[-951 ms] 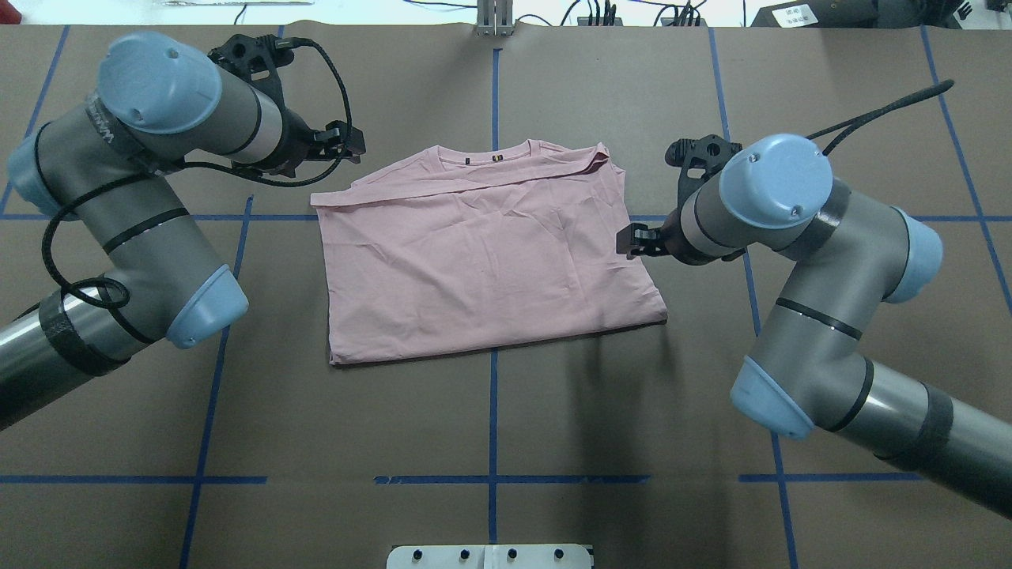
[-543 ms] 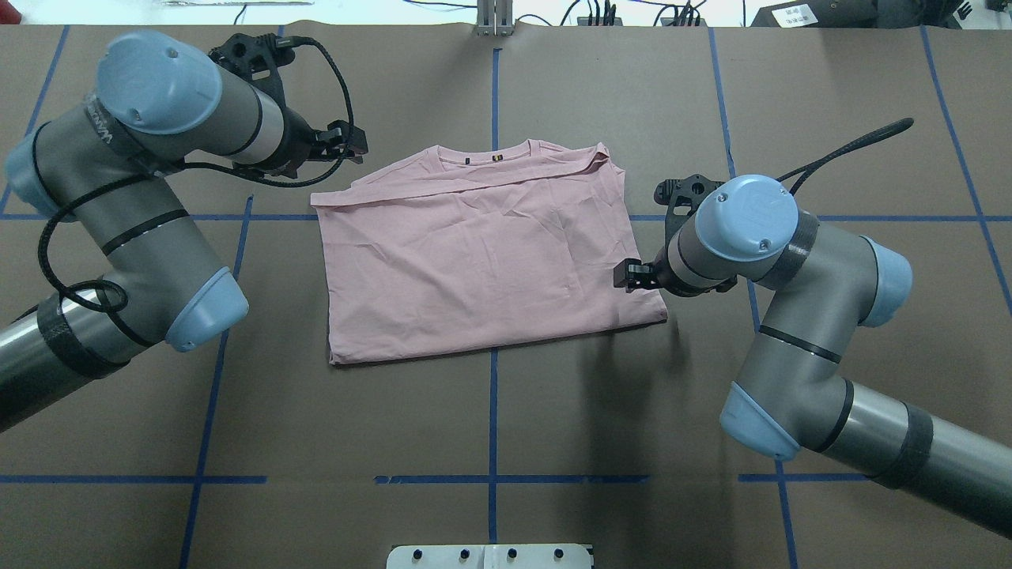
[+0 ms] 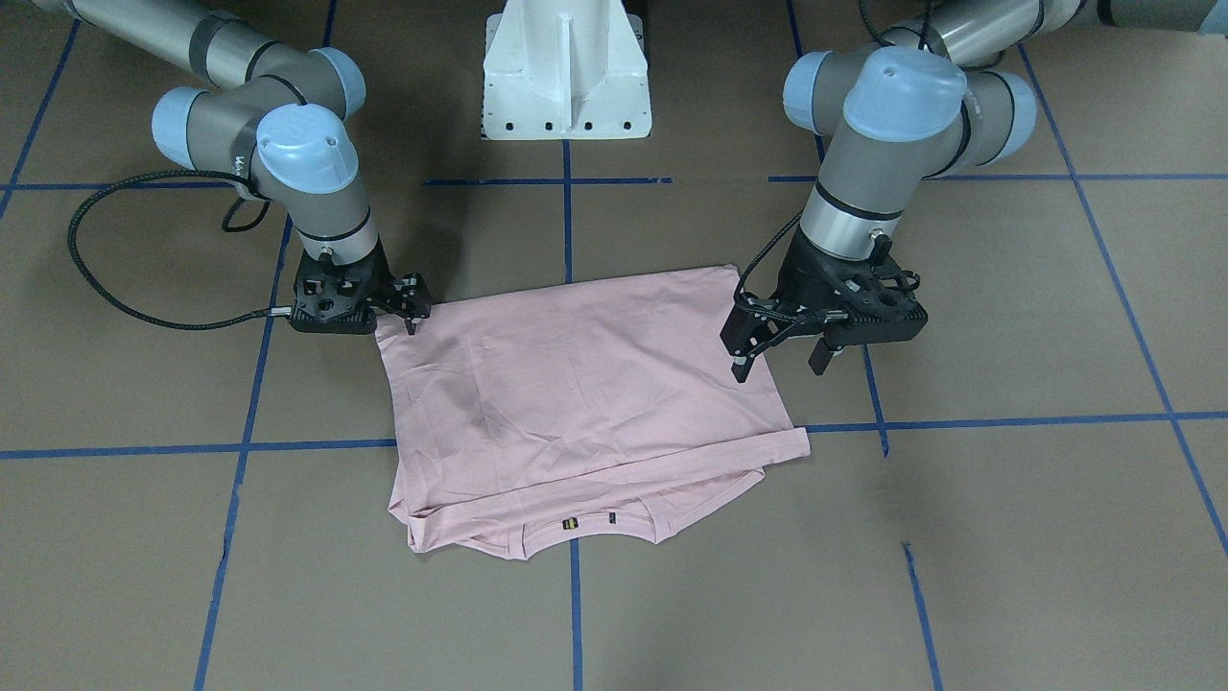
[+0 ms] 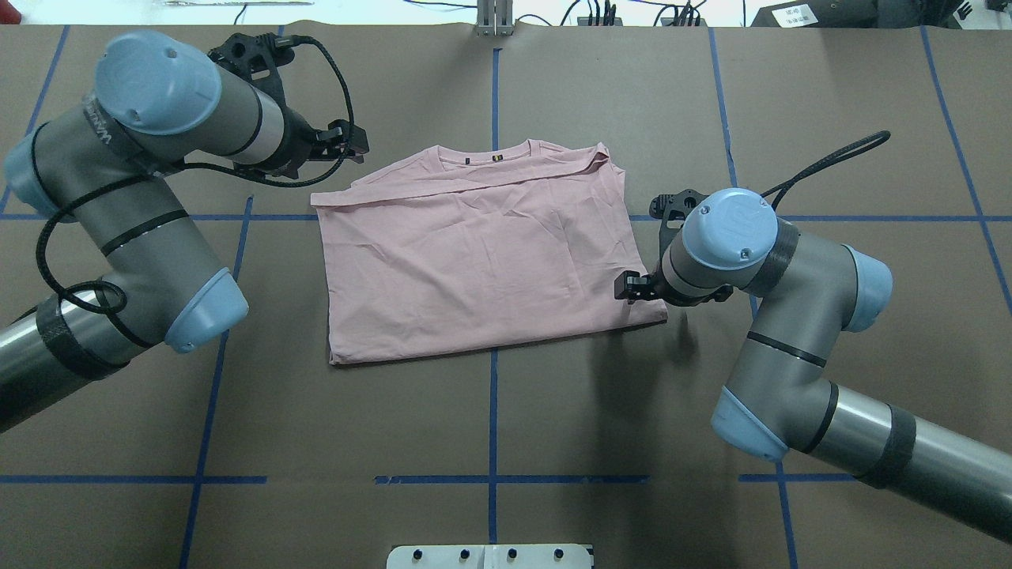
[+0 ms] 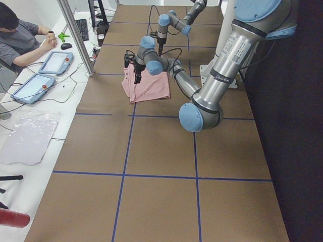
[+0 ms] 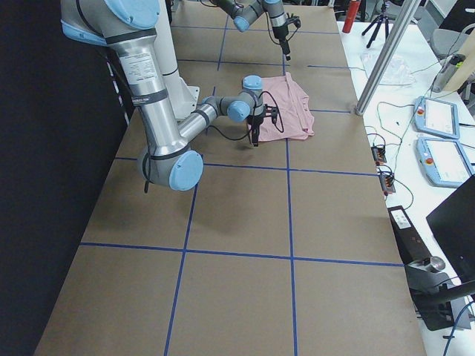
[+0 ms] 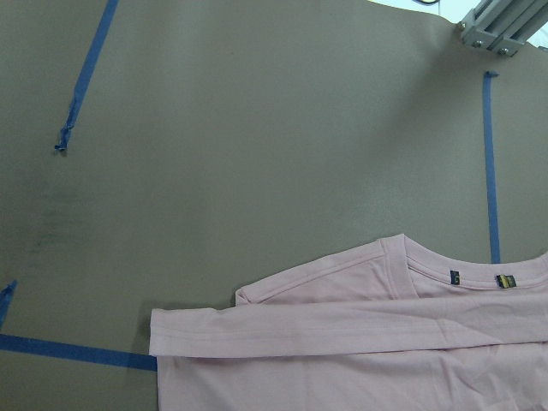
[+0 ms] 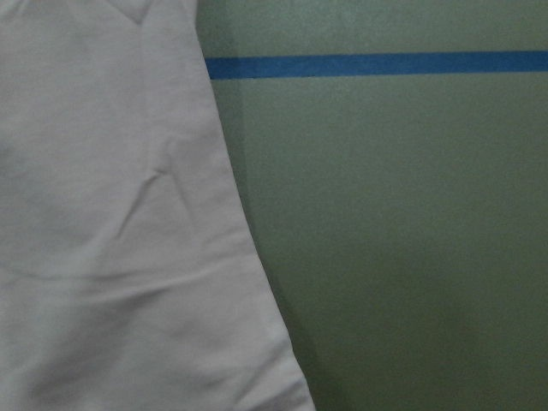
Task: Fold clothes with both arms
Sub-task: 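Move the right gripper to the folded edge nearest it while the left arm holds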
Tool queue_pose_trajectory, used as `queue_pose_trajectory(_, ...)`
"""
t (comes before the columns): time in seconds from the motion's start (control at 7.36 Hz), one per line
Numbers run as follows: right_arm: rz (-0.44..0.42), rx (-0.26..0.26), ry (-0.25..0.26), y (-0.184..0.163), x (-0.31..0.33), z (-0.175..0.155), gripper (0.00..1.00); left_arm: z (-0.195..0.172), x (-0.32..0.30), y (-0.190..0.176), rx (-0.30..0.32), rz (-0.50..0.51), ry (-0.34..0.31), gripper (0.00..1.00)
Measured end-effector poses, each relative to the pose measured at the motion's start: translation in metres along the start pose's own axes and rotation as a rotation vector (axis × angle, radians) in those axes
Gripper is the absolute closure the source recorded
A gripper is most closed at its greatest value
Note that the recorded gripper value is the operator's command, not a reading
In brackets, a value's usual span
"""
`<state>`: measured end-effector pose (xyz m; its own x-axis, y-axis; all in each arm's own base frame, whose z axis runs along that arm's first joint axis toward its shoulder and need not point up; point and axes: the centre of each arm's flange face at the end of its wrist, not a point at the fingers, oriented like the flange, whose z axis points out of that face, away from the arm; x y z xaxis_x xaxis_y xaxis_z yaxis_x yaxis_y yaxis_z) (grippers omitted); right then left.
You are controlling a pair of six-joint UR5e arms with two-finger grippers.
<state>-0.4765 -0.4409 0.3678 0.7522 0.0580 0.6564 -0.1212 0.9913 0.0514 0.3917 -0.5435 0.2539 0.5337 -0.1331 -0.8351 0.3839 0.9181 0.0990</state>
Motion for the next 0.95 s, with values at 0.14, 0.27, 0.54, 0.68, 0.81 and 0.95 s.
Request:
queue_pose_trajectory(0.14,-0.001,-0.002,0.000,0.0002,-0.0006,0.0010,0.08,-0.0001,0.0001,0.0000,0.000,0.000,0.000,0.00)
queue_pose_trajectory(0.27,-0.003,-0.002,-0.003,0.0001,-0.0012,0.0010,0.40,-0.0002,0.0002,-0.0001,0.001,0.001,0.001,0.00)
queue_pose_trajectory(0.54,-0.009,0.002,-0.019,0.0003,-0.0029,-0.0004,0.93,-0.0004,0.0005,-0.0001,0.001,0.002,0.002,0.00)
queue_pose_trajectory(0.68,-0.019,0.003,-0.024,0.0006,-0.0033,-0.0008,1.00,-0.0002,0.0004,-0.0001,0.001,0.003,0.002,0.00)
queue_pose_trajectory(0.81,-0.034,0.004,-0.026,0.0007,-0.0036,-0.0012,1.00,0.0000,0.0003,-0.0001,0.001,0.004,0.002,0.00)
queue_pose_trajectory(0.95,-0.043,0.005,-0.028,0.0008,-0.0038,-0.0018,1.00,-0.0001,0.0008,0.0001,0.001,0.005,0.003,0.00)
